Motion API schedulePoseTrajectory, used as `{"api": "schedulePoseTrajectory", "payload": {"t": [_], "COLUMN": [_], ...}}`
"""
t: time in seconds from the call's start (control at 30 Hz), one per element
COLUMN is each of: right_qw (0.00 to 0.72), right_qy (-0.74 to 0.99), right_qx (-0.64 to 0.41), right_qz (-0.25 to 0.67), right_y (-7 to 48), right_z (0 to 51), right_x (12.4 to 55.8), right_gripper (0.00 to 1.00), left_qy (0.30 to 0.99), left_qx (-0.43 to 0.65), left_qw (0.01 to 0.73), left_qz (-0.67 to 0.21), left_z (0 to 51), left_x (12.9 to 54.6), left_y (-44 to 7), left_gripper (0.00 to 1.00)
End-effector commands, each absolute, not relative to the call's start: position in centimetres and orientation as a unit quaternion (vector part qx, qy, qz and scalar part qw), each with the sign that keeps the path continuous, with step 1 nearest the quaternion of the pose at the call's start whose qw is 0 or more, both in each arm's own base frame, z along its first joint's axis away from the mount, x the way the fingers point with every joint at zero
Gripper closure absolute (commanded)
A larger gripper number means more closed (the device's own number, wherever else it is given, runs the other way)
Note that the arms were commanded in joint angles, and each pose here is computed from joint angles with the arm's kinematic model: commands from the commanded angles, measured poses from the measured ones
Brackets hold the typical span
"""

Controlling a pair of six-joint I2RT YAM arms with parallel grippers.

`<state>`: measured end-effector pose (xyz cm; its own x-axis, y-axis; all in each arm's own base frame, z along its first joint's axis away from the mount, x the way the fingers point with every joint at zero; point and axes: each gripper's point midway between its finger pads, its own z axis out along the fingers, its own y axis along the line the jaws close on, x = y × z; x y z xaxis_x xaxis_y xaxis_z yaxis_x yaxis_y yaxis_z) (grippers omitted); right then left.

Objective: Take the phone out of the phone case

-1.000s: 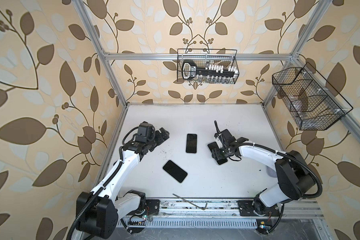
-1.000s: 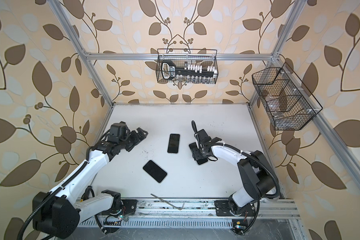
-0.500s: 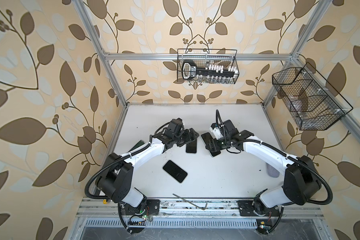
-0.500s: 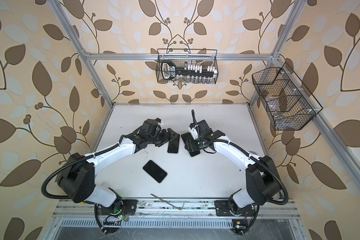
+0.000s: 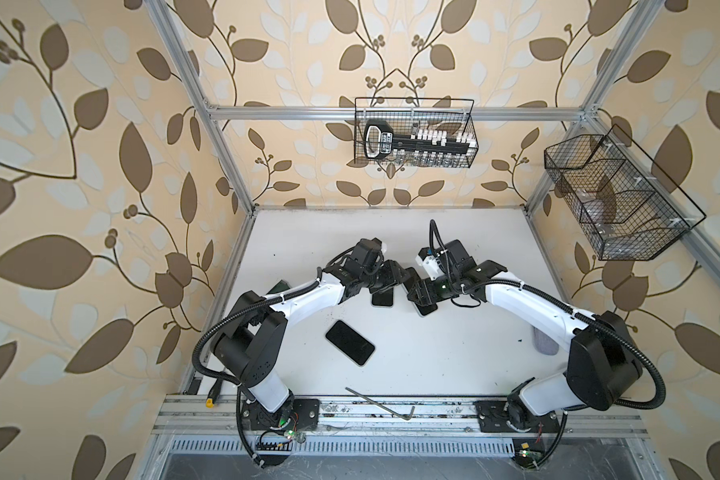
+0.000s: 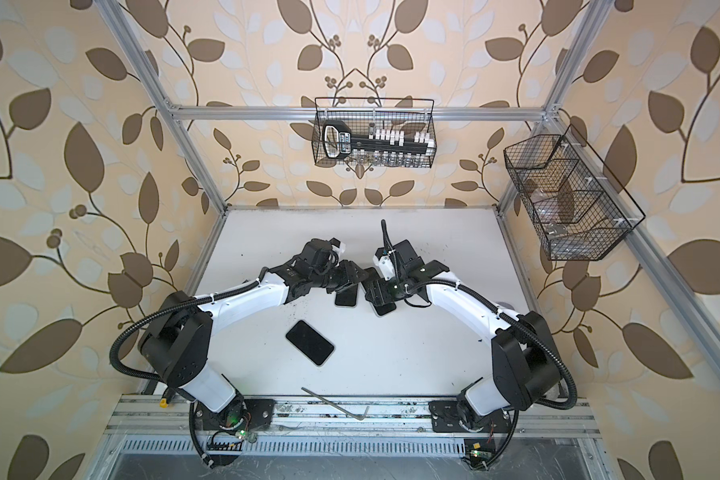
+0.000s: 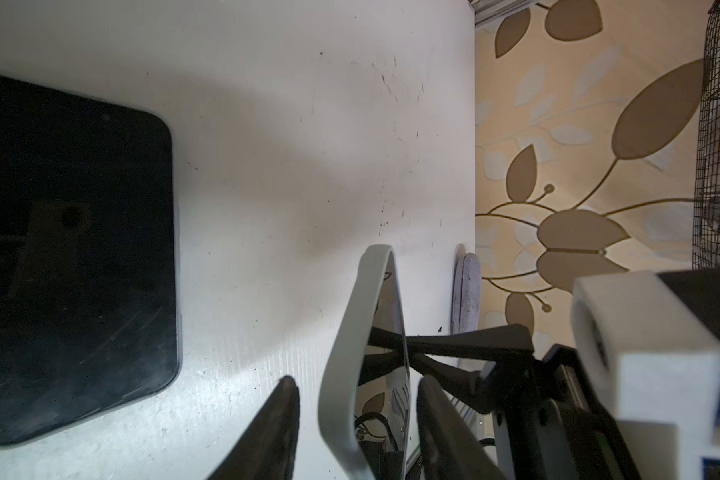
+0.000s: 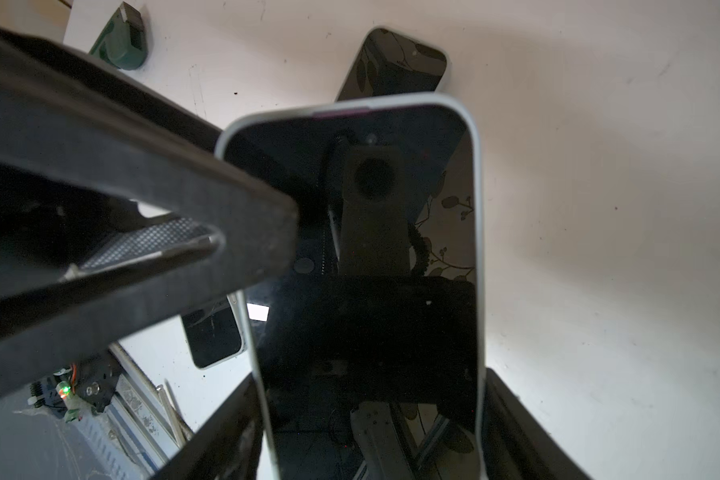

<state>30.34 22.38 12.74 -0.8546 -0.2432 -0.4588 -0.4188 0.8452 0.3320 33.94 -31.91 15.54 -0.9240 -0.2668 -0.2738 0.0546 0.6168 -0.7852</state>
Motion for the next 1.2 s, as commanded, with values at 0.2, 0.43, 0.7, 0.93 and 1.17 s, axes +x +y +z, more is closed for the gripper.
{"api": "schedulePoseTrajectory", "payload": {"t": [0.2, 0.43, 0.7, 0.93, 1.17], "right_qw": [0.230, 0.223, 0.240, 0.299, 0.323], "right_qy": [0.922, 0.926, 0.923, 0.900, 0.844], "right_qx": [-0.182, -0.179, -0.171, -0.154, -0.102], "right_qz": [0.251, 0.247, 0.247, 0.277, 0.416], "right_y": [23.8, 23.7, 23.4, 21.8, 20.3], "right_z": [15.1, 14.4, 14.8, 19.3, 24.9], "right_x": [31.3, 31.3, 31.6, 32.3, 32.2], "right_gripper": [0.37, 0.36, 0.30, 0.09, 0.12], "left_qy": [0.860, 0.852, 0.835, 0.793, 0.744], "left_qx": [-0.031, -0.029, -0.041, -0.095, -0.153], "left_qw": [0.190, 0.188, 0.192, 0.230, 0.317], "left_qz": [-0.472, -0.488, -0.514, -0.556, -0.568], "left_z": [17.7, 18.2, 19.5, 22.7, 27.7], "left_x": [34.3, 34.5, 34.7, 37.7, 40.5], "left_y": [-33.9, -34.5, -34.8, -32.1, -28.3], "left_gripper": [0.58, 0.90, 1.00, 1.00, 1.00]}}
